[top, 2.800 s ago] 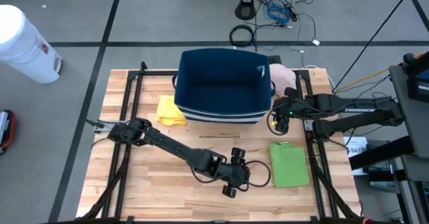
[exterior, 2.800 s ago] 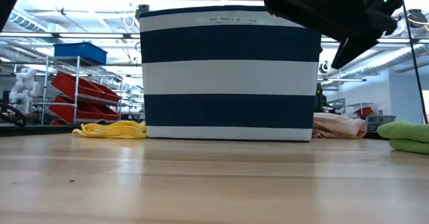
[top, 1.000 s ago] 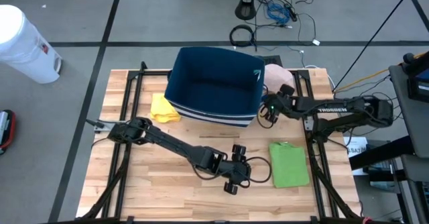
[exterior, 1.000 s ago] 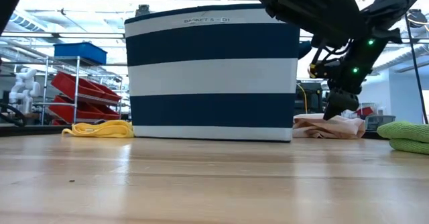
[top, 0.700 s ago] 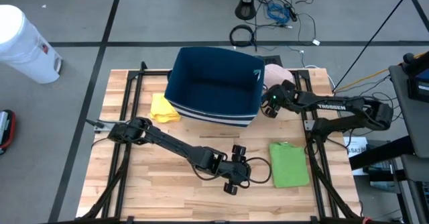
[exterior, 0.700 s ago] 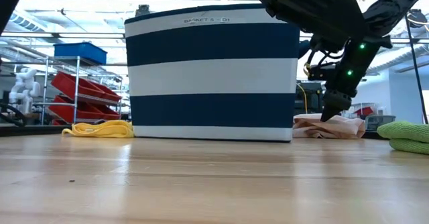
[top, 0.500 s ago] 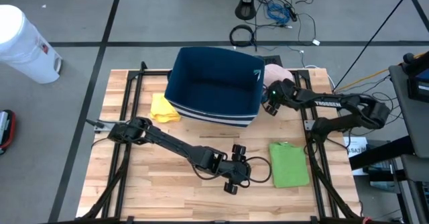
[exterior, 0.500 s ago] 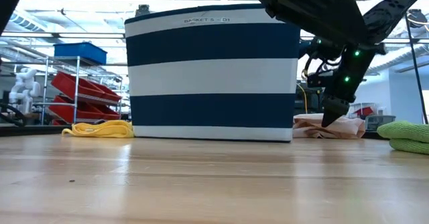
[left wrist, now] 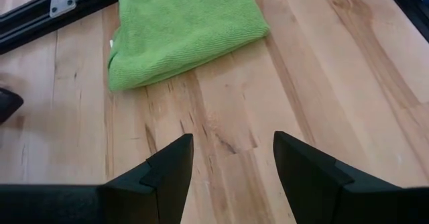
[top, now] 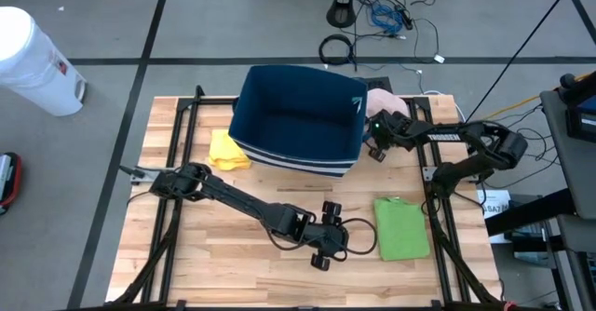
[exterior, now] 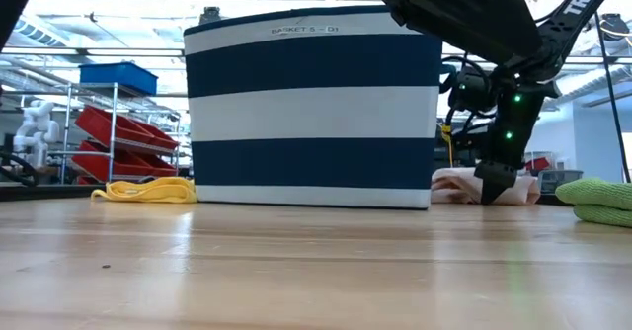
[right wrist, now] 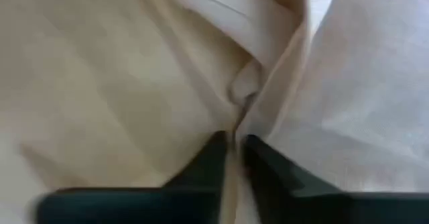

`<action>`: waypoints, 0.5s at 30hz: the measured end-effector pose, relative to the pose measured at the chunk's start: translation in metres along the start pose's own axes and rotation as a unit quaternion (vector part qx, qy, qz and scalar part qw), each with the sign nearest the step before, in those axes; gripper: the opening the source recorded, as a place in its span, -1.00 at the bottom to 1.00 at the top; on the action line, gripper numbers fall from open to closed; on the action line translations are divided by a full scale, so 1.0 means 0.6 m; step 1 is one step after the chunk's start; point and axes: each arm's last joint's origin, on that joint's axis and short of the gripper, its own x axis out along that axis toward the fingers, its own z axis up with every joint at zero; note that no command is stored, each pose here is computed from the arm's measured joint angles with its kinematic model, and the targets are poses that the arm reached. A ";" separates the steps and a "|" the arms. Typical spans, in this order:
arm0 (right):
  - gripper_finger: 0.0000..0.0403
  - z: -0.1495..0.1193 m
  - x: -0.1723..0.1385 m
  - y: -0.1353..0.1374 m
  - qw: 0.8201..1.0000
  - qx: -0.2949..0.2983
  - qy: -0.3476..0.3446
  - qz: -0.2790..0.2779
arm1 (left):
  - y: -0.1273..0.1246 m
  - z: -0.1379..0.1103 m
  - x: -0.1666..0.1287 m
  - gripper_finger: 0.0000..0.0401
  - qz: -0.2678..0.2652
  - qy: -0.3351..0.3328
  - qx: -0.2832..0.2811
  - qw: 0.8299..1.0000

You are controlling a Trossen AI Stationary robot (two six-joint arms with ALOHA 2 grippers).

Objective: Fold towel
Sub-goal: Fold the light pink towel

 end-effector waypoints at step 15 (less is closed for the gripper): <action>-1.00 -0.021 -0.077 0.026 0.996 0.013 -0.015 0.092 | 0.016 -0.002 0.004 0.06 0.007 0.003 -0.003 1.000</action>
